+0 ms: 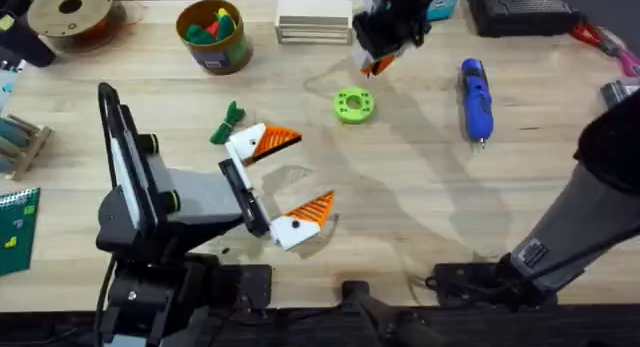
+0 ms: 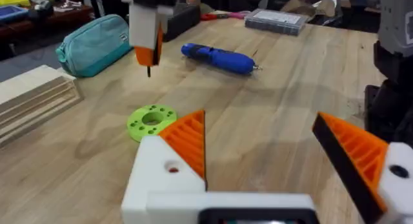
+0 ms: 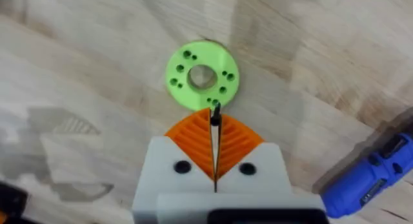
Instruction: Pick up the gripper from the table and insert it into the empty holder that is missing its gripper. Then pick up a screw, insert it into the mounting hole, and use the screwdriver to tighten it. Finally, clean up the table by picking up the vegetable and placing it into the bucket.
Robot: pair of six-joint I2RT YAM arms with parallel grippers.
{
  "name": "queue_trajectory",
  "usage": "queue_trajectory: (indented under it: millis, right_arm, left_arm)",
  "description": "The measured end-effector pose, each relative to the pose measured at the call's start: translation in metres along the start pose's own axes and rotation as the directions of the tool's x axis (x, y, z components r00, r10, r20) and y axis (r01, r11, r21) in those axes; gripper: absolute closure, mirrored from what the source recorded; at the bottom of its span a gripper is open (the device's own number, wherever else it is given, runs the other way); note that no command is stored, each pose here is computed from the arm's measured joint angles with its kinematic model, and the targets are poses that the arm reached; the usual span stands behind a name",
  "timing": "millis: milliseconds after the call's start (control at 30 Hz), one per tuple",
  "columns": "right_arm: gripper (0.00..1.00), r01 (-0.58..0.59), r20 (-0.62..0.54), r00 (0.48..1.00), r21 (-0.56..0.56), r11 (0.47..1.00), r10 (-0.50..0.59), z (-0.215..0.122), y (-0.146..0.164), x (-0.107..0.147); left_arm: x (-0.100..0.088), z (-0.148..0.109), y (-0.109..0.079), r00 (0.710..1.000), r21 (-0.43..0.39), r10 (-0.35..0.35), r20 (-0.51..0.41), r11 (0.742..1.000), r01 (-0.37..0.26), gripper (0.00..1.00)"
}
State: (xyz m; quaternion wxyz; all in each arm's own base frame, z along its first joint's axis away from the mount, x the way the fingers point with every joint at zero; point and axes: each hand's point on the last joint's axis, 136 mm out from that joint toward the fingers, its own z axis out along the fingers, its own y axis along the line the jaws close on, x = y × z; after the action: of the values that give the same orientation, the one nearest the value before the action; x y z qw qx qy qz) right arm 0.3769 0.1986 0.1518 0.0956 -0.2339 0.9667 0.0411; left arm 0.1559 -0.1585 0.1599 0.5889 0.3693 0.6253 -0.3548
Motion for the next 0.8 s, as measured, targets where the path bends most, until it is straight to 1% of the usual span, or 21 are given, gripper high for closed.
queue_trajectory:
  millis: [133,167,267,433,633,800]
  right_arm:
    - [0.997,0.039,0.023,0.999,-0.05,0.998,-0.038,-0.026,0.01,-0.005]
    - [0.997,0.064,0.03,0.998,-0.087,0.994,-0.062,-0.045,0.017,-0.005]
    - [0.997,0.093,0.034,0.995,-0.115,0.989,-0.09,-0.063,0.023,-0.002]
    - [0.997,0.159,0.061,0.986,-0.132,0.978,-0.152,-0.088,0.035,0.0]
    - [0.997,0.238,0.086,0.97,-0.15,0.96,-0.227,-0.102,0.055,0.002]
    - [0.997,0.285,0.089,0.958,-0.205,0.936,-0.272,-0.103,0.074,0.008]
  left_arm:
    - [0.0,0.0,0.0,1.0,0.0,0.0,0.0,1.0,0.0,0.006]
    - [0.0,0.0,0.0,1.0,0.0,0.0,0.0,1.0,0.0,0.006]
    - [0.0,0.0,0.0,1.0,0.0,0.0,0.0,1.0,0.0,0.006]
    - [0.0,0.0,0.0,1.0,0.0,0.0,0.0,1.0,0.0,0.006]
    - [0.0,0.0,0.0,1.0,0.0,0.0,0.0,1.0,0.0,0.005]
    - [0.0,0.0,0.0,1.0,0.0,0.0,0.0,1.0,0.0,0.005]
